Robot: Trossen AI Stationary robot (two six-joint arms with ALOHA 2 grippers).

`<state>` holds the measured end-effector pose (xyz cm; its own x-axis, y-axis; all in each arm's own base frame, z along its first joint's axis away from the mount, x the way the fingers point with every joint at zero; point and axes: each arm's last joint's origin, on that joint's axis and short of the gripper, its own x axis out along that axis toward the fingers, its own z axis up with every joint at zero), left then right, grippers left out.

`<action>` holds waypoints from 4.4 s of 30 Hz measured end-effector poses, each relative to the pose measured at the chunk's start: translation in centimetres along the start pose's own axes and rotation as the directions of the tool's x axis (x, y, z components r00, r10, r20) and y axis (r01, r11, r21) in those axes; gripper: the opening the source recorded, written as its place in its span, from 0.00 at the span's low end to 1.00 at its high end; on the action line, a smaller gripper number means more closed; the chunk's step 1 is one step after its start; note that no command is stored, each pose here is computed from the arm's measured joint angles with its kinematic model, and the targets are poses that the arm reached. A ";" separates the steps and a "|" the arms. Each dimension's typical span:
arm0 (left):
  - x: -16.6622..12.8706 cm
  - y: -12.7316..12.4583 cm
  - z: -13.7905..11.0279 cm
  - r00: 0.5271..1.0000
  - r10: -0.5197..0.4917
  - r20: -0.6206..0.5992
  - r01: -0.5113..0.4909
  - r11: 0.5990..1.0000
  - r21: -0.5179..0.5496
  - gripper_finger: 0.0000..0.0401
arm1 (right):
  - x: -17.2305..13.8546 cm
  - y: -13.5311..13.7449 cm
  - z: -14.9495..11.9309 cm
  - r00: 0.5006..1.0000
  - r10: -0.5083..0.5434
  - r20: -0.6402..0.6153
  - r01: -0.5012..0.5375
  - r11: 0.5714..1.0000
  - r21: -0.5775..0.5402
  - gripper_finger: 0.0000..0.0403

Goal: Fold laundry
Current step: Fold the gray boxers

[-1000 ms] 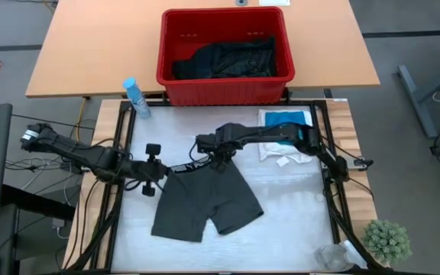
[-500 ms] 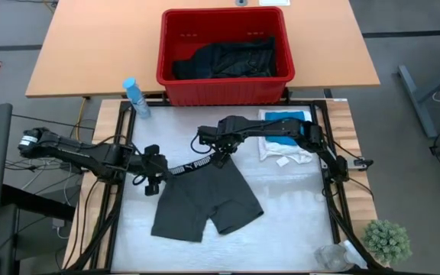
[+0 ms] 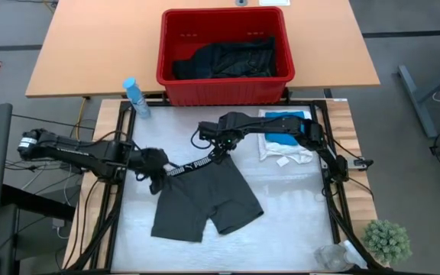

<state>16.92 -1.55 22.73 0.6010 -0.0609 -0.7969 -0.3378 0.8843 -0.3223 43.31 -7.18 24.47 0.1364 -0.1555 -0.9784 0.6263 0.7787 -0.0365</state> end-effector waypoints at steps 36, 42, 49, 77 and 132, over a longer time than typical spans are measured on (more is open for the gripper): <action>9.1 -11.1 -12.5 0.981 0.063 -0.184 -0.114 0.953 -0.281 0.00 | 0.2 -1.3 0.6 1.000 -0.008 -0.010 0.007 0.993 -0.116 0.68; 8.5 -12.2 -13.4 0.961 -0.054 -0.271 -0.044 0.939 -0.342 0.00 | 0.3 -2.0 1.0 1.000 0.009 -0.018 -0.011 0.995 -0.099 0.68; 6.7 -11.9 -10.6 0.995 -0.082 -0.061 0.054 0.929 -0.367 0.00 | 0.1 -0.3 1.1 0.991 0.128 0.023 -0.126 0.988 -0.089 0.68; 1.0 -8.1 -8.3 0.998 0.046 0.045 -0.029 0.949 -0.314 0.00 | 6.8 1.4 0.8 0.945 0.287 0.157 -0.280 0.958 -0.065 0.68; 11.1 -8.4 -12.1 0.986 0.129 0.102 -0.087 0.937 -0.339 0.00 | 5.2 -3.8 -0.4 0.992 0.007 0.129 -0.018 0.996 0.082 0.06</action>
<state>17.61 -15.26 10.41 0.6234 0.1013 -0.7753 -0.6143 0.6768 -0.4056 41.29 -10.72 19.42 0.2384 -0.2268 -0.9443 0.6848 0.7288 -0.0021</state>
